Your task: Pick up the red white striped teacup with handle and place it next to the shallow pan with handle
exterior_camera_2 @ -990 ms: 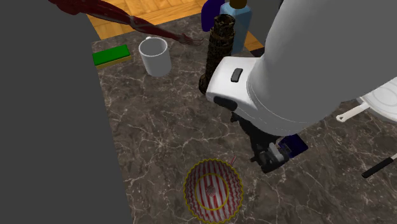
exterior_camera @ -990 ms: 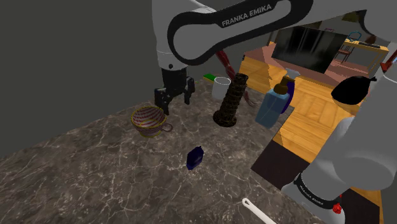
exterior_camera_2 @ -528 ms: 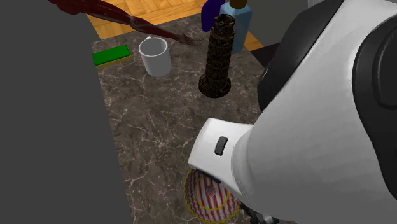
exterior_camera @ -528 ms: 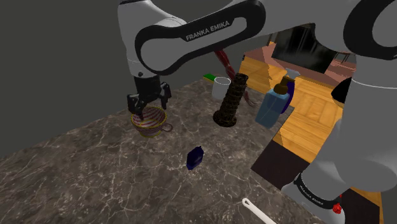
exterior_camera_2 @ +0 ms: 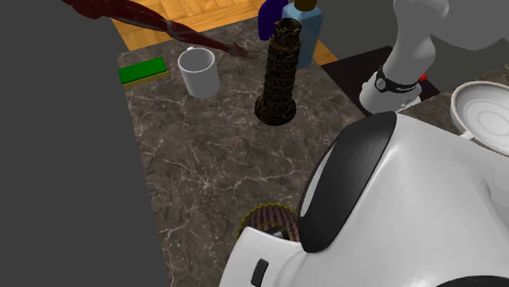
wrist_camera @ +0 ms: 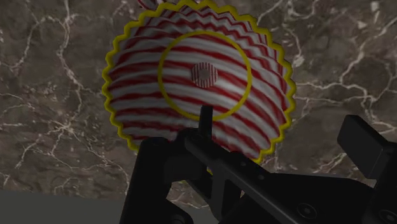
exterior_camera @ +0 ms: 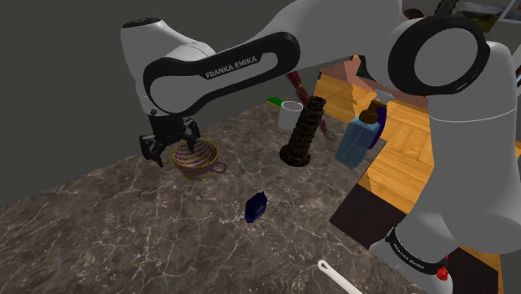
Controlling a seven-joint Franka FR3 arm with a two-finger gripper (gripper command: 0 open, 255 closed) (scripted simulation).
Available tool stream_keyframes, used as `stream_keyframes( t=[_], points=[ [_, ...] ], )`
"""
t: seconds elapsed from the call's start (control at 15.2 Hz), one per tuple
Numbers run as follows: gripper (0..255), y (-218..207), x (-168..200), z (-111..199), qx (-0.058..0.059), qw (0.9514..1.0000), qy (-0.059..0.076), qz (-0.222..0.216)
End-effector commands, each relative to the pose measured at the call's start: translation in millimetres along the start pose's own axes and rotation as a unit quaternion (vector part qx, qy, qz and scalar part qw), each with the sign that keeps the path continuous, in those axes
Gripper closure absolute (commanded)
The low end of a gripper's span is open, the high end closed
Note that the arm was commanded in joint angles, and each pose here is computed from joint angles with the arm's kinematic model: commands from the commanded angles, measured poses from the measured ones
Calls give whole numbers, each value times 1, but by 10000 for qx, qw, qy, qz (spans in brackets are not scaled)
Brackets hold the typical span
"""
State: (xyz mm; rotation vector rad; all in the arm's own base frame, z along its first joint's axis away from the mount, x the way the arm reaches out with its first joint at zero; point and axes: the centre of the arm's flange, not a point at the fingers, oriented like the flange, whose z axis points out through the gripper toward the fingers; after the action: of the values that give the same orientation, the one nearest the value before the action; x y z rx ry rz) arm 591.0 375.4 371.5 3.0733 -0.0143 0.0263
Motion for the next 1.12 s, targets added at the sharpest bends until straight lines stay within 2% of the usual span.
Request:
stream_keyframes(
  t=[0.0,0.26,0.73,0.79,1.06],
  points=[
    [0,0,2,10,1,10000,5,1],
    [0,0,2,29,2,10000,5,1],
    [0,0,2,29,1,10000,5,1],
    [255,0,2,29,1,10000,5,1],
    [255,0,2,29,1,10000,5,1]
  ],
)
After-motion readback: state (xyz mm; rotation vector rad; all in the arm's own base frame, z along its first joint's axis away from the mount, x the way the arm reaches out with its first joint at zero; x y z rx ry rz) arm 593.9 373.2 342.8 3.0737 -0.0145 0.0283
